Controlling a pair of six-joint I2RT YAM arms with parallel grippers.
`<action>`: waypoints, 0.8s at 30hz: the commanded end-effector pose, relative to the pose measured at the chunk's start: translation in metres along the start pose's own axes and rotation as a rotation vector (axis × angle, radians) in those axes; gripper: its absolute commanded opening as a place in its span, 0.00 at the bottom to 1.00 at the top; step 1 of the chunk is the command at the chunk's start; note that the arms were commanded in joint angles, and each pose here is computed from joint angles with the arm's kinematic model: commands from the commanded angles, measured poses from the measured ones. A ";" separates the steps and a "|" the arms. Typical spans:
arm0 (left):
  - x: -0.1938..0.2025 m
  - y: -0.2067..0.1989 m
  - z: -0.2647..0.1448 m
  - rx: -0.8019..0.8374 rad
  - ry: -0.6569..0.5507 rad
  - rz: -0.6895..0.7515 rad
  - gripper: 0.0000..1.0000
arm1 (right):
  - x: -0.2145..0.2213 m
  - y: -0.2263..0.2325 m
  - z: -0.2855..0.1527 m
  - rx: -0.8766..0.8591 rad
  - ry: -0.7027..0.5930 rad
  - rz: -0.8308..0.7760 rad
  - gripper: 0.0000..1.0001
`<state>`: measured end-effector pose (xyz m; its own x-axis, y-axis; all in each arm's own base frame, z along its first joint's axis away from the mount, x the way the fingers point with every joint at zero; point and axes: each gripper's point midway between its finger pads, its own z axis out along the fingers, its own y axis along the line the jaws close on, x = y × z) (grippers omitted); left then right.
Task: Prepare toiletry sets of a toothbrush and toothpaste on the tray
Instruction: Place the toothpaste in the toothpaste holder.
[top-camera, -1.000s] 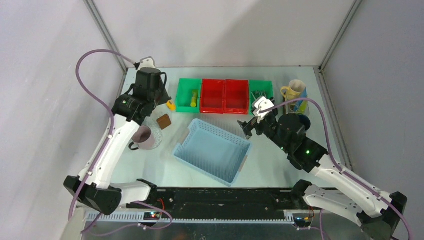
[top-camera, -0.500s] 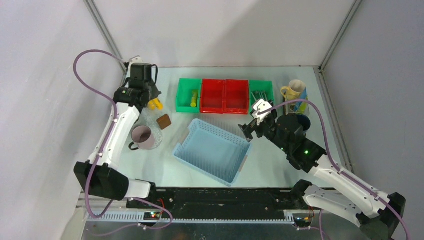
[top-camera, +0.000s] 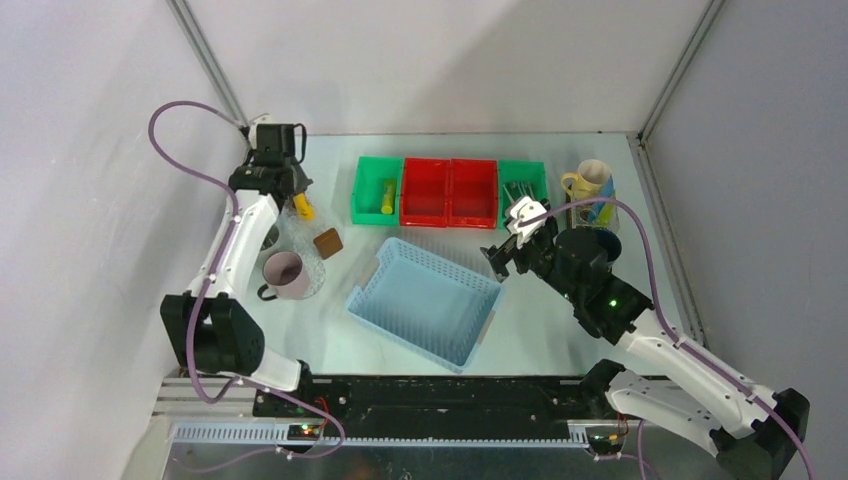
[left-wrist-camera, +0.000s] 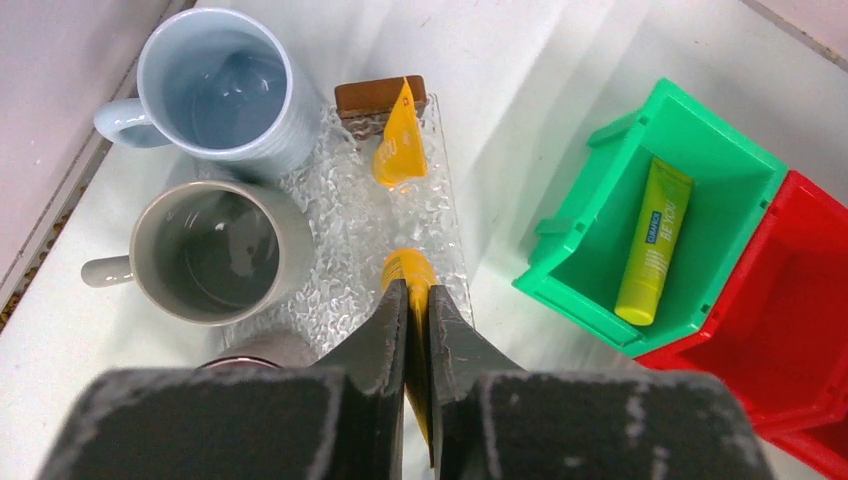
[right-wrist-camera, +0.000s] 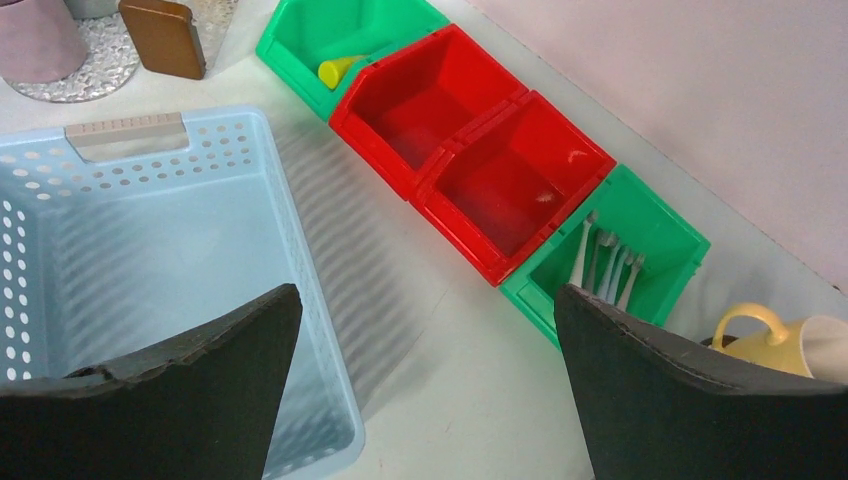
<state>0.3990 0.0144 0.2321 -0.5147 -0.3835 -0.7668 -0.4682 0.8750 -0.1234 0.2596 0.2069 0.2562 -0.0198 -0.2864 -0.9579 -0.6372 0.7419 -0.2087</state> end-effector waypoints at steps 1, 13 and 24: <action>-0.016 0.004 0.013 -0.003 -0.046 -0.016 0.00 | -0.006 -0.002 0.001 0.001 -0.030 0.005 0.99; -0.009 0.007 0.045 -0.025 -0.012 -0.043 0.00 | -0.002 -0.004 0.006 0.005 -0.015 0.016 0.99; 0.006 0.008 0.062 -0.051 0.020 -0.074 0.00 | 0.001 -0.005 0.008 0.003 -0.008 0.025 0.99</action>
<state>0.4309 0.0331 0.1957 -0.5167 -0.4219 -0.7450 -0.5127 0.8493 -0.1254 0.2662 0.2050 0.2461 -0.0521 -0.2932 -0.9546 -0.6342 0.7481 -0.1952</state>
